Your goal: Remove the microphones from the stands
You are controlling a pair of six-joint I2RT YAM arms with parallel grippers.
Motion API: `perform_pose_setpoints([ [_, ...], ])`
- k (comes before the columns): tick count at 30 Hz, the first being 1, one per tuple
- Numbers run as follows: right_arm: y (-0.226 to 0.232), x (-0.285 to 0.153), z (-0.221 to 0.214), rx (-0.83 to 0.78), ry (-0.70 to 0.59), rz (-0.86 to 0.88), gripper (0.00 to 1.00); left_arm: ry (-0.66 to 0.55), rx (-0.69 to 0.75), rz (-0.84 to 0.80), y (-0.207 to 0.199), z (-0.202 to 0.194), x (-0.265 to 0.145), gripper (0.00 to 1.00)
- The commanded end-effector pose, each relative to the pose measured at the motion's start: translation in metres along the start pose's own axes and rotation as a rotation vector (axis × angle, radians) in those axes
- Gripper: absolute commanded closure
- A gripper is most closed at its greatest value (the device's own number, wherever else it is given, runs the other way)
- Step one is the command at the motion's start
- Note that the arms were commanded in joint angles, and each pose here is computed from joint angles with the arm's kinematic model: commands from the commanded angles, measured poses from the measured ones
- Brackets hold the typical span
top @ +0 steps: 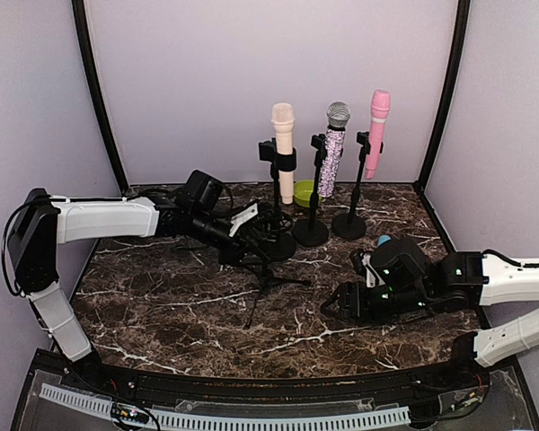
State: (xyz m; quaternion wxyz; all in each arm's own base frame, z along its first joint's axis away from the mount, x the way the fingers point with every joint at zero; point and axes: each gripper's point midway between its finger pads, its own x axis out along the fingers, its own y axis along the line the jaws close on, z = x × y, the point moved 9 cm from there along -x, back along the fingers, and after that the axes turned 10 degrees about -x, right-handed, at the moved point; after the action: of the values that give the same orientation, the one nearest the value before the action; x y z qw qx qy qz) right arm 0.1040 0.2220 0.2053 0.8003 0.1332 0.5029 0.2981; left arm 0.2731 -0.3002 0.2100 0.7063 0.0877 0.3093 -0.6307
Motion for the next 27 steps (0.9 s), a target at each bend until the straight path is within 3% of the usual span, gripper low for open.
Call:
perform_pose_setpoints([
  [1, -0.003, -0.001, 0.003, 0.013, -0.043, 0.004, 0.29, -0.014, 0.028, 0.019, 0.000, 0.009, 0.000, 0.79],
  [5, -0.006, 0.000, 0.004, 0.013, -0.046, -0.003, 0.29, 0.004, 0.092, 0.043, -0.004, 0.004, -0.007, 0.95],
  [12, -0.006, 0.007, 0.005, 0.005, -0.035, 0.001, 0.30, 0.032, 0.105, 0.123, 0.010, -0.004, -0.041, 0.99],
  [20, 0.001, 0.020, 0.013, -0.031, -0.006, 0.000, 0.31, 0.015, 0.108, 0.321, 0.070, -0.009, -0.114, 1.00],
  [27, 0.006, 0.027, 0.019, -0.035, -0.001, 0.004, 0.32, -0.034, 0.053, 0.389, 0.118, -0.007, -0.136, 1.00],
])
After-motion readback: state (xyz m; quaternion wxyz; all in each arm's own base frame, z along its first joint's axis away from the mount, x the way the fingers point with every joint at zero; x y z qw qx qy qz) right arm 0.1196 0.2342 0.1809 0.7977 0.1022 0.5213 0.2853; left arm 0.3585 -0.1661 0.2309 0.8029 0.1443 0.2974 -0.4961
